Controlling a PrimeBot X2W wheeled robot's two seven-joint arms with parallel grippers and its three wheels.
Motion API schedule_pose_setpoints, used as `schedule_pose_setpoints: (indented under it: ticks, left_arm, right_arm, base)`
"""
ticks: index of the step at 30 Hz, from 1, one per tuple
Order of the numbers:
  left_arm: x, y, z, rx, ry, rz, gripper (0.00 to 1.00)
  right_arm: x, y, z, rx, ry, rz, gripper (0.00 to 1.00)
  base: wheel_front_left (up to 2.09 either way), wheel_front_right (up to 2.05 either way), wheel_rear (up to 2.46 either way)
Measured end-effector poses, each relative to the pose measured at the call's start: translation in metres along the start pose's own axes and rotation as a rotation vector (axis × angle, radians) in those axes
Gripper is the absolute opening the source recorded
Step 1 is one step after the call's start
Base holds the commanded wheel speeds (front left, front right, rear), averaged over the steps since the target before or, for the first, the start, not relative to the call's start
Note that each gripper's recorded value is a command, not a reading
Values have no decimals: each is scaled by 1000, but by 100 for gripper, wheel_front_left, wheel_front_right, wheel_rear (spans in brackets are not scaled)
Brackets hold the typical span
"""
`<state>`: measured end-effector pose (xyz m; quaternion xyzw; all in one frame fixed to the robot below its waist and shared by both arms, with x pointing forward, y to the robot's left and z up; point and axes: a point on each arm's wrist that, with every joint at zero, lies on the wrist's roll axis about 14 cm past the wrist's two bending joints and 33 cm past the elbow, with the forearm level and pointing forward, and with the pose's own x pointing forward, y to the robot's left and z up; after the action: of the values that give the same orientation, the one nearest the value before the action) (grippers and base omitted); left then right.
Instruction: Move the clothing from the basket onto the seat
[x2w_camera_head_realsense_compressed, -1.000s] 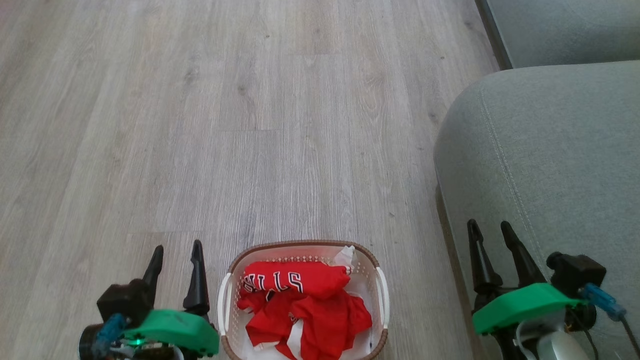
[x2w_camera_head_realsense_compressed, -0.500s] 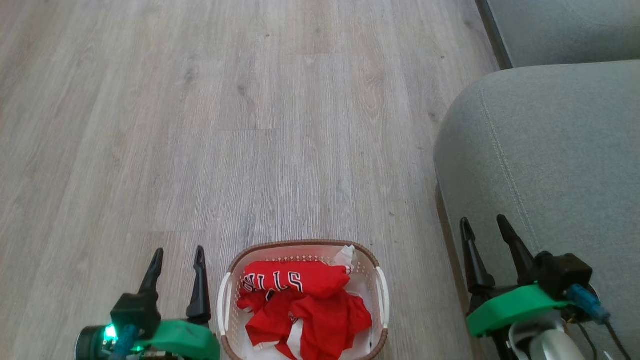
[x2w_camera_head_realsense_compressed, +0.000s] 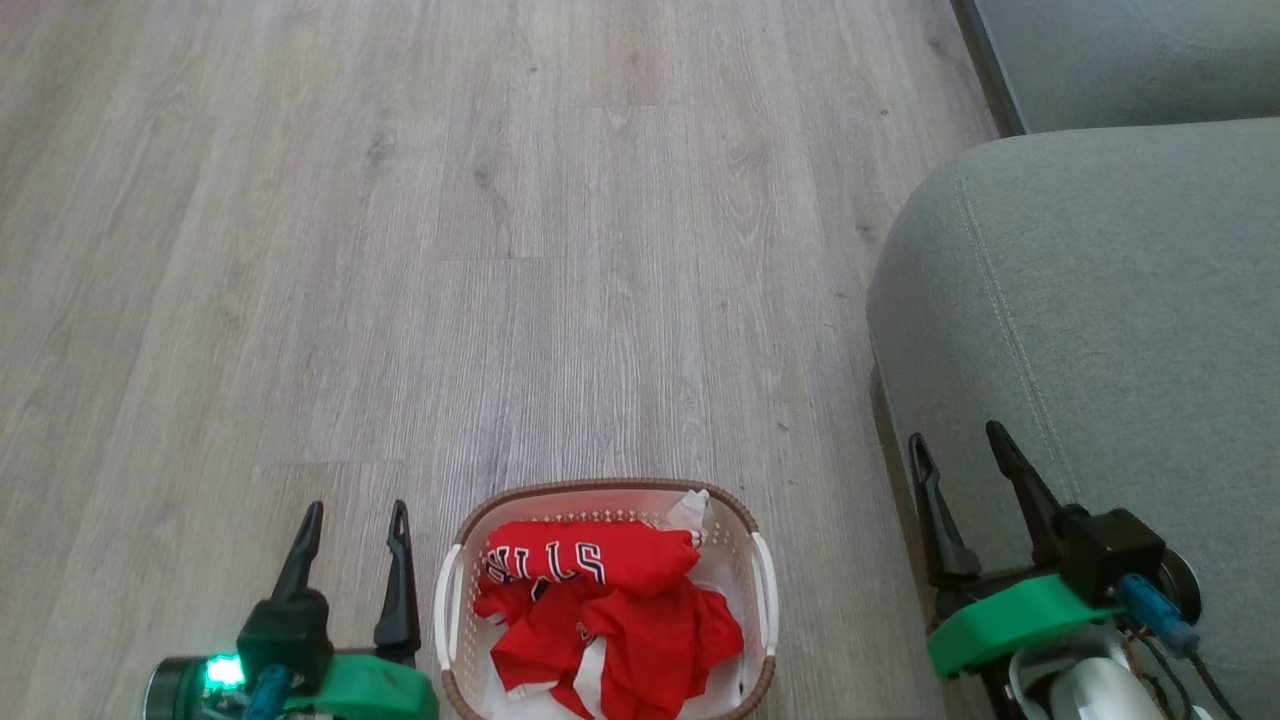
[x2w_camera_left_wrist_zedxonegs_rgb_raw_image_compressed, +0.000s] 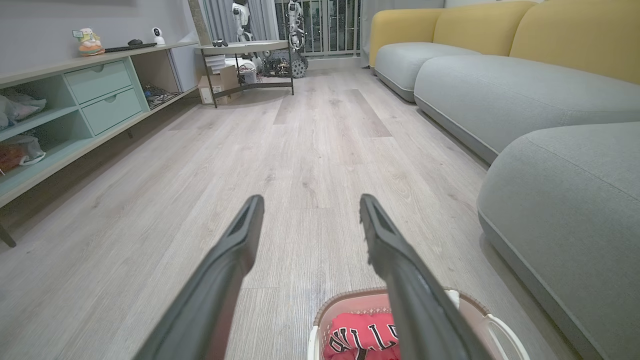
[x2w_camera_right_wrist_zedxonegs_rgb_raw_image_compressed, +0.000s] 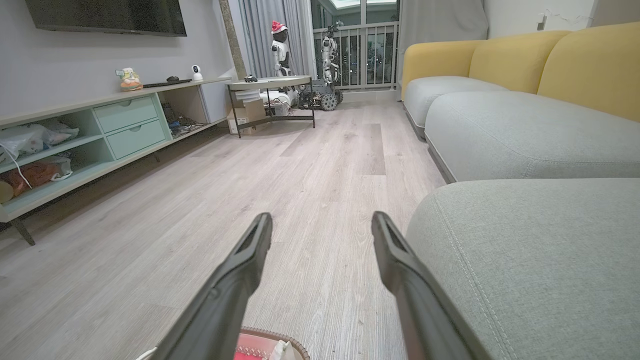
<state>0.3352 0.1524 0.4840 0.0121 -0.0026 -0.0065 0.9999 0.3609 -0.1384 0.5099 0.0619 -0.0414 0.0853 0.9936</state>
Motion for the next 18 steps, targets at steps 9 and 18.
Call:
schedule_pose_setpoints:
  ticks: [9, 18]
  left_arm:
    - [0, 0, -1, -6, 4, 2, 100]
    - [0, 1, -1, -9, 2, 2, 100]
  right_arm:
    - [1, 0, -1, 0, 3, -1, 100]
    - [1, -1, 0, 0, 1, -3, 100]
  base:
    - [0, 0, 0]
    - [0, 0, 0]
